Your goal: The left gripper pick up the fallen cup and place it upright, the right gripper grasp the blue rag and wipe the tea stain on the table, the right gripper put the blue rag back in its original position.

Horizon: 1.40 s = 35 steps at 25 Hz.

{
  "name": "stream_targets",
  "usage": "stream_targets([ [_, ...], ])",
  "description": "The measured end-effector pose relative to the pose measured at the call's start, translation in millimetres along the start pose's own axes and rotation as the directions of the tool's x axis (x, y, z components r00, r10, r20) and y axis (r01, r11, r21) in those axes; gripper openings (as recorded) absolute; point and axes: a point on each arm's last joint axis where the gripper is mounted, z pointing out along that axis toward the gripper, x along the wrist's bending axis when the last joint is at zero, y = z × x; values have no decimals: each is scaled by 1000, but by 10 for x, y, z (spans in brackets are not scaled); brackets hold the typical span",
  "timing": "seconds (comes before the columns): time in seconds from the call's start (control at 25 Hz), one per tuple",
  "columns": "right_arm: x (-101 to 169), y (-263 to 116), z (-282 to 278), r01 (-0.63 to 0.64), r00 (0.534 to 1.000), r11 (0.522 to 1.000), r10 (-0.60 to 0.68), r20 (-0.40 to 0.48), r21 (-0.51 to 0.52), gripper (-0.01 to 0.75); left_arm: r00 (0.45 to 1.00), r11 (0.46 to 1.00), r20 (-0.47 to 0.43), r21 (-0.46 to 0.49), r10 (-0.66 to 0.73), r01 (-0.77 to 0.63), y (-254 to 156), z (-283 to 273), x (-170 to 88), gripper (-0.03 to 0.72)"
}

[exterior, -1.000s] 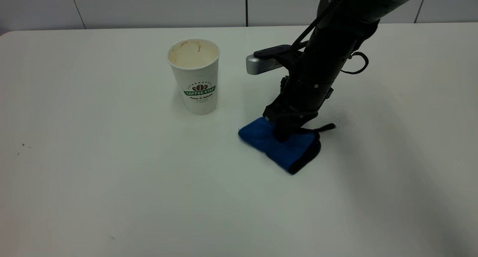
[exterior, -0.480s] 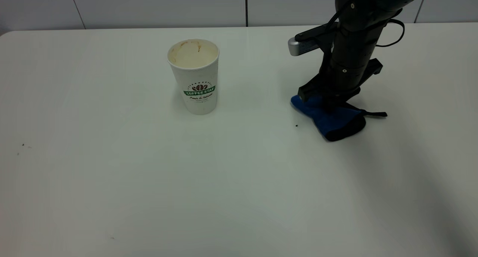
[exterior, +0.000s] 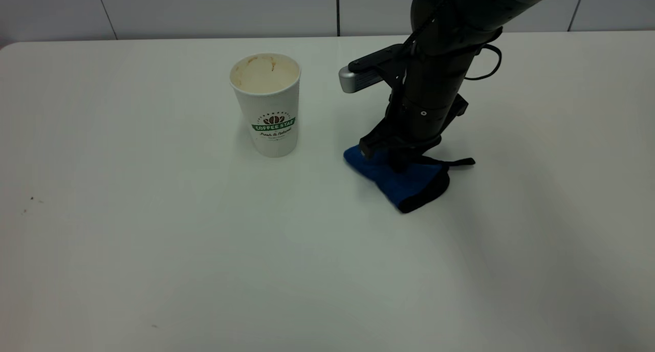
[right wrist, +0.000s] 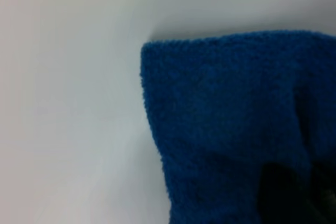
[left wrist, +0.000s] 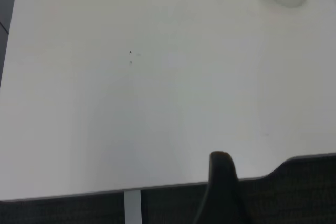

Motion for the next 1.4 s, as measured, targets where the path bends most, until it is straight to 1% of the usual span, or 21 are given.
stream_targets([
  [0.08,-141,-60,-16,-24,1000,998,25,-15,59,59,1000,1000,0,0,0,0,0,0,0,583],
  [0.16,-347,-139,-40,-73,997,990,76,-18,117,59,1000,1000,0,0,0,0,0,0,0,583],
  [0.24,-635,-224,-67,-145,989,979,147,-4,147,59,1000,1000,0,0,0,0,0,0,0,583],
  [0.32,-903,-291,-102,-220,975,964,219,26,147,59,1000,1000,0,1,0,0,-1,0,0,583],
  [0.4,-1174,-356,-141,-290,957,949,283,70,125,59,1000,1000,0,1,0,0,-1,0,0,583],
  [0.52,-1476,-428,-198,-373,924,925,364,121,70,63,1000,1000,0,1,1,-1,-1,0,0,583],
  [0.6,-1588,-469,-206,-395,913,917,385,135,51,69,1000,1000,0,1,1,-1,-1,0,0,583],
  [0.72,-1598,-465,-207,-394,913,918,386,129,41,101,1000,1000,0,1,1,-1,-1,0,0,583],
  [0.76,-1592,-459,-206,-398,912,917,391,121,38,123,1000,1000,0,1,1,-1,-1,0,0,583],
  [0.84,-1576,-444,-212,-419,905,908,414,100,29,192,1000,1000,0,1,1,-1,-1,0,0,583],
  [0.96,-1544,-394,-310,-423,903,906,420,87,26,366,1000,1000,0,1,1,-1,-1,0,0,583],
  [1.04,-1519,-322,-525,-424,904,905,421,79,26,470,1000,1000,0,1,1,-1,-1,0,0,584],
  [1.08,-1508,-266,-701,-422,905,906,420,75,19,517,1000,1000,0,1,1,-1,-1,0,0,583],
  [1.16,-1494,-153,-1153,-417,906,909,417,69,-10,576,1000,1000,0,1,1,-1,-1,0,0,583],
  [1.24,-1450,-85,-1623,-405,910,913,408,67,-58,595,1000,1000,0,1,1,-1,-1,0,0,583],
  [1.32,-1354,-95,-2124,-390,915,913,399,66,-119,588,1000,1000,0,1,1,-1,-1,0,0,583],
  [1.4,-1225,-238,-2488,-384,917,915,394,62,-124,570,1000,1000,0,1,1,-1,-1,0,0,583],
])
